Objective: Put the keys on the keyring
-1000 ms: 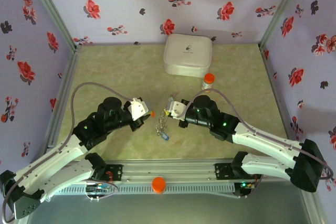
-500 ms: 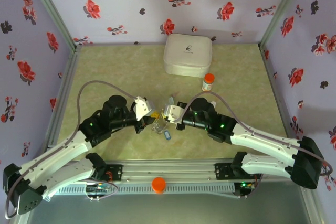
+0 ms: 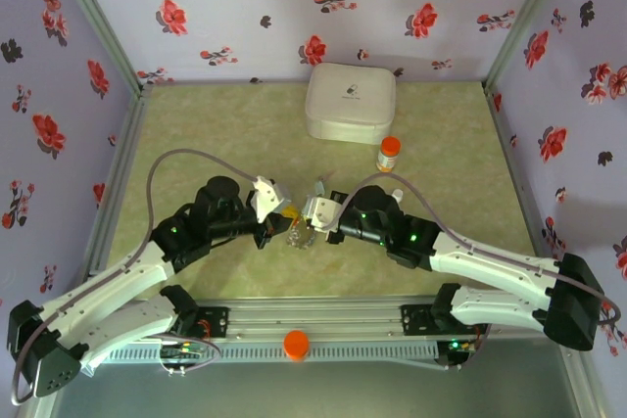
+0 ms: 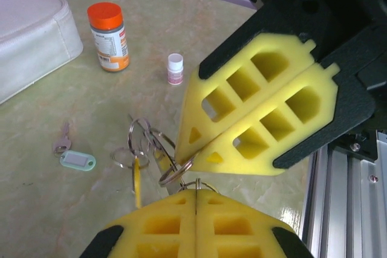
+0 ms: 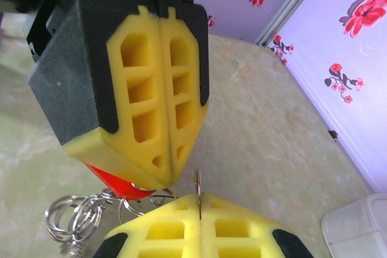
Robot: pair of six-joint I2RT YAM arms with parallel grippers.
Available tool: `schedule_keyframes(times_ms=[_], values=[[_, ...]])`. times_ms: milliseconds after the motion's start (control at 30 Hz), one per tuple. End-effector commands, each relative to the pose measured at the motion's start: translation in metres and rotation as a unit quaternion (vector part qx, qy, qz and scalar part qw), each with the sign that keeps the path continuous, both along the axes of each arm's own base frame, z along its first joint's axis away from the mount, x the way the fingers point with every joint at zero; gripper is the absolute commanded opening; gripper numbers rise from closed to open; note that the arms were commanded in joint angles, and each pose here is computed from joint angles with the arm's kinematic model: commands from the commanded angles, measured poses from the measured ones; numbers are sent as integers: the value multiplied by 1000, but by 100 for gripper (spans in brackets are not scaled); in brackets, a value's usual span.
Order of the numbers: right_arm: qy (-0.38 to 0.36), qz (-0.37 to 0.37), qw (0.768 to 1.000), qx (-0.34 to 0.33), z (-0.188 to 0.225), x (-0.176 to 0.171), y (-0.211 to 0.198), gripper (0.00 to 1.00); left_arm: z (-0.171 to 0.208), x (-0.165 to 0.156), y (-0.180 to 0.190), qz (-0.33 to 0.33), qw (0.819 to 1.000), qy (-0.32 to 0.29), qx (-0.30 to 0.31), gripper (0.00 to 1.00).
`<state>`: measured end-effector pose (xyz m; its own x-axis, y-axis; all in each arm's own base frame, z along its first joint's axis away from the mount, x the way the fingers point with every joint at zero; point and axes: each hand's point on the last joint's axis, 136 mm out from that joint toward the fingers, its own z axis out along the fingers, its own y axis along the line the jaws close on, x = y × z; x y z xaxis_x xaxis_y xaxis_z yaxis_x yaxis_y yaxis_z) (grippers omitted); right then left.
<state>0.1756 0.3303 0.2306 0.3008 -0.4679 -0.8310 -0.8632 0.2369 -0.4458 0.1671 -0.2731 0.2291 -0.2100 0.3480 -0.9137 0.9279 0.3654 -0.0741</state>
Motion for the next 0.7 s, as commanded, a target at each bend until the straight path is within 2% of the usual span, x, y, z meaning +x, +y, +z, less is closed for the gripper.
schedule_keyframes(times_ms=[0, 233, 667], values=[[-21, -7, 1000, 1, 10, 2, 1, 0, 15, -4, -3, -11, 999, -20, -23, 0], [-18, -2, 1000, -10, 9, -1, 1, 0, 17, -2, -1, -7, 999, -37, -20, 0], [-21, -4, 1000, 6, 18, -1, 6, 0, 15, -2, -2, -7, 999, -33, -20, 0]])
